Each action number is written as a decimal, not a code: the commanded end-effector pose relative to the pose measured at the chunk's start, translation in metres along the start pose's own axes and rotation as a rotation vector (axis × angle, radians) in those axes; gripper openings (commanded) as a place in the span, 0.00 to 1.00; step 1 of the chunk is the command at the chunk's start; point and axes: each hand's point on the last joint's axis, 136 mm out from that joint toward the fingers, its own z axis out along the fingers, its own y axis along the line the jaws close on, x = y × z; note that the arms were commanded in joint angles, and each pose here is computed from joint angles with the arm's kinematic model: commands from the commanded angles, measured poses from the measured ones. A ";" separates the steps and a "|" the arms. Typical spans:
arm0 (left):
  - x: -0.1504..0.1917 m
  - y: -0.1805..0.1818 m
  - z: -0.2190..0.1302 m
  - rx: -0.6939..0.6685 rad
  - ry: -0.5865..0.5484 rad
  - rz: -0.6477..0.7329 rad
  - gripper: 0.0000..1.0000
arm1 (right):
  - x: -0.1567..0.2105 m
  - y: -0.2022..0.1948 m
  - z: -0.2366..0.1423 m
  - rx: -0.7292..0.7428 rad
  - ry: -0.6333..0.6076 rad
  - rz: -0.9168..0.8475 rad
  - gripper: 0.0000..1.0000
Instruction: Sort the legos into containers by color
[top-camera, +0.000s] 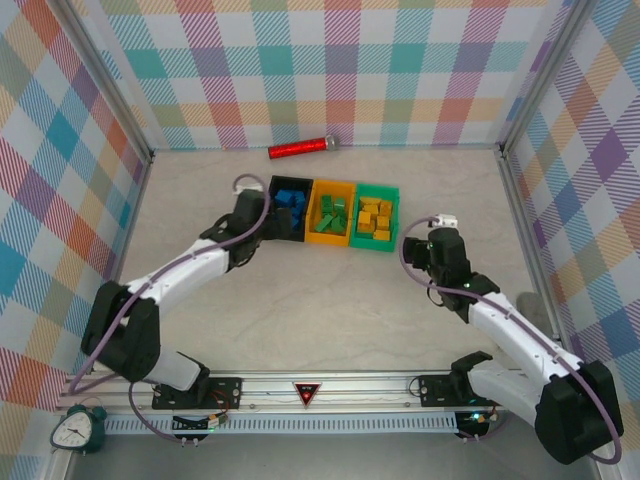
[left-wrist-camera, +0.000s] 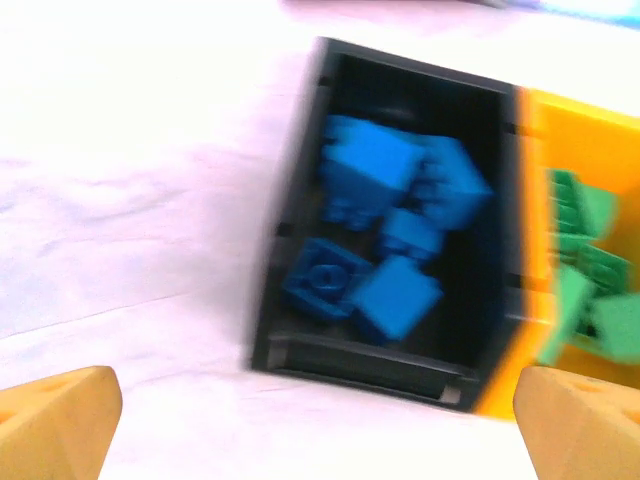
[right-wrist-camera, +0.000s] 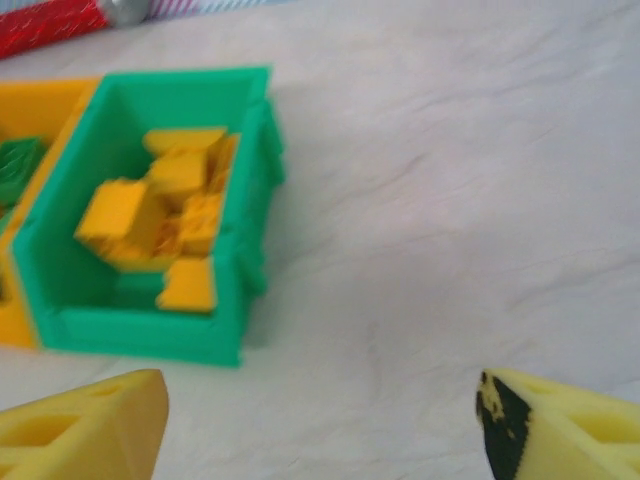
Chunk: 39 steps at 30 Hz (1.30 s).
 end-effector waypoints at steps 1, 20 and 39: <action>-0.002 0.051 -0.003 -0.075 -0.082 -0.125 1.00 | -0.026 -0.038 0.000 0.170 -0.186 -0.010 0.86; 0.018 0.174 -0.011 -0.306 -0.431 -0.079 1.00 | -0.007 -0.057 0.085 0.062 -0.189 -0.094 0.88; 0.033 0.119 0.050 -0.033 -0.276 0.097 1.00 | 0.009 -0.041 0.100 -0.194 -0.124 -0.080 0.99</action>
